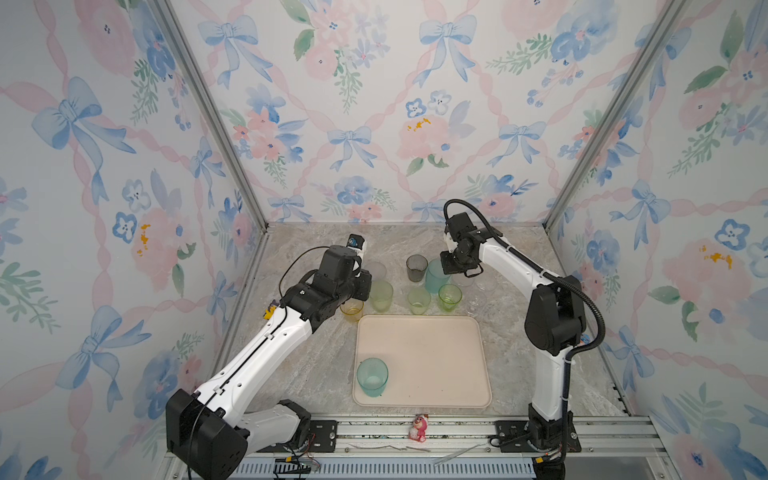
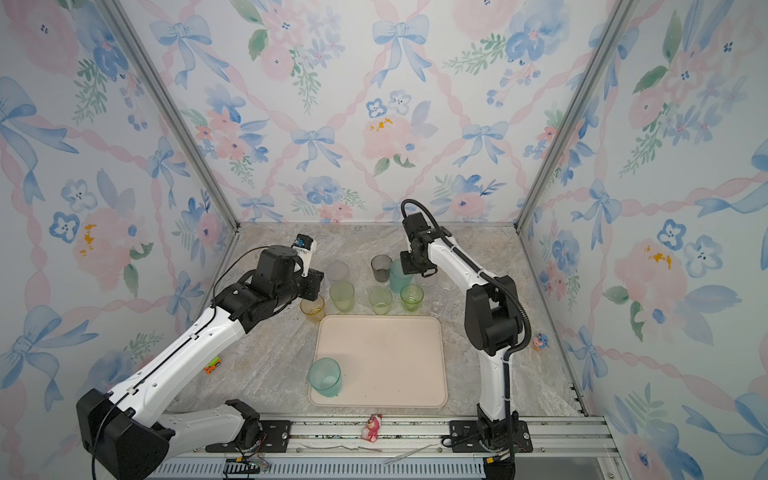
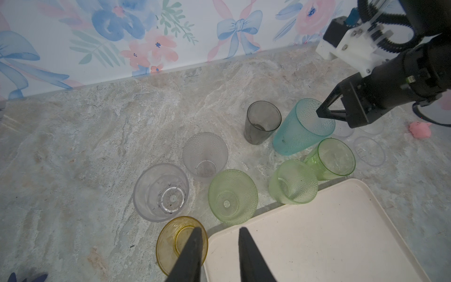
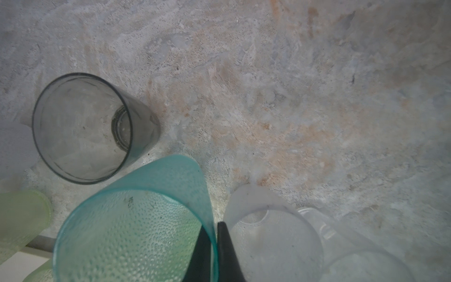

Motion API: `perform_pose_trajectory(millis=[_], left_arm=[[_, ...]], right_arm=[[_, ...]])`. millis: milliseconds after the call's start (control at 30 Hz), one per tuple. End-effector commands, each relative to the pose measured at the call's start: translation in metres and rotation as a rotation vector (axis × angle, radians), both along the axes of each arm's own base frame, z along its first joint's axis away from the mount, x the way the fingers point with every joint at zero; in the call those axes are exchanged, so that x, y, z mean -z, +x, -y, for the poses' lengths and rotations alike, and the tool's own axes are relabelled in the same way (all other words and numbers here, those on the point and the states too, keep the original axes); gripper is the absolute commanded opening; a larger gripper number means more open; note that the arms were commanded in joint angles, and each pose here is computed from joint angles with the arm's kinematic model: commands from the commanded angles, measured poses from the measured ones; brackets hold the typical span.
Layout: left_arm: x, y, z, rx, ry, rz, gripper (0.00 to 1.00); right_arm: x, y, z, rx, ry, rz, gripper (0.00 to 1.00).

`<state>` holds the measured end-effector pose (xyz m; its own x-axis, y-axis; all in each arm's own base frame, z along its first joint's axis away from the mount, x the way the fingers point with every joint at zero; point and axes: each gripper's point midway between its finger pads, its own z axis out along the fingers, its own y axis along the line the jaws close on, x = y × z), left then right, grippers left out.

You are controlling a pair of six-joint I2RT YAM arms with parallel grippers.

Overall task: Place the glasses into the tray
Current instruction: 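Close the right gripper on the second teal cup and lift it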

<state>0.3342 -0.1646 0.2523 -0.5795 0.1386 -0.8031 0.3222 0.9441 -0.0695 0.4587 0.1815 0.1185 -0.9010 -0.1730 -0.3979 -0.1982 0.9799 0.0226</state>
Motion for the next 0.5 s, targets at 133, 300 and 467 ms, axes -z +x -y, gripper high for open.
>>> perform_pose_trajectory(millis=[133,300,467], left_arm=[[0.009,-0.002,0.0,0.017,0.01,-0.016,0.28],[0.011,-0.003,-0.003,0.007,0.011,-0.018,0.28],[0.009,-0.003,-0.007,-0.012,0.01,-0.009,0.28]], right_arm=[[-0.026,0.002,0.01,0.007,-0.016,0.063,0.03],[-0.071,-0.001,0.01,-0.001,-0.002,0.16,0.03],[-0.119,-0.012,0.011,-0.019,0.006,0.251,0.03]])
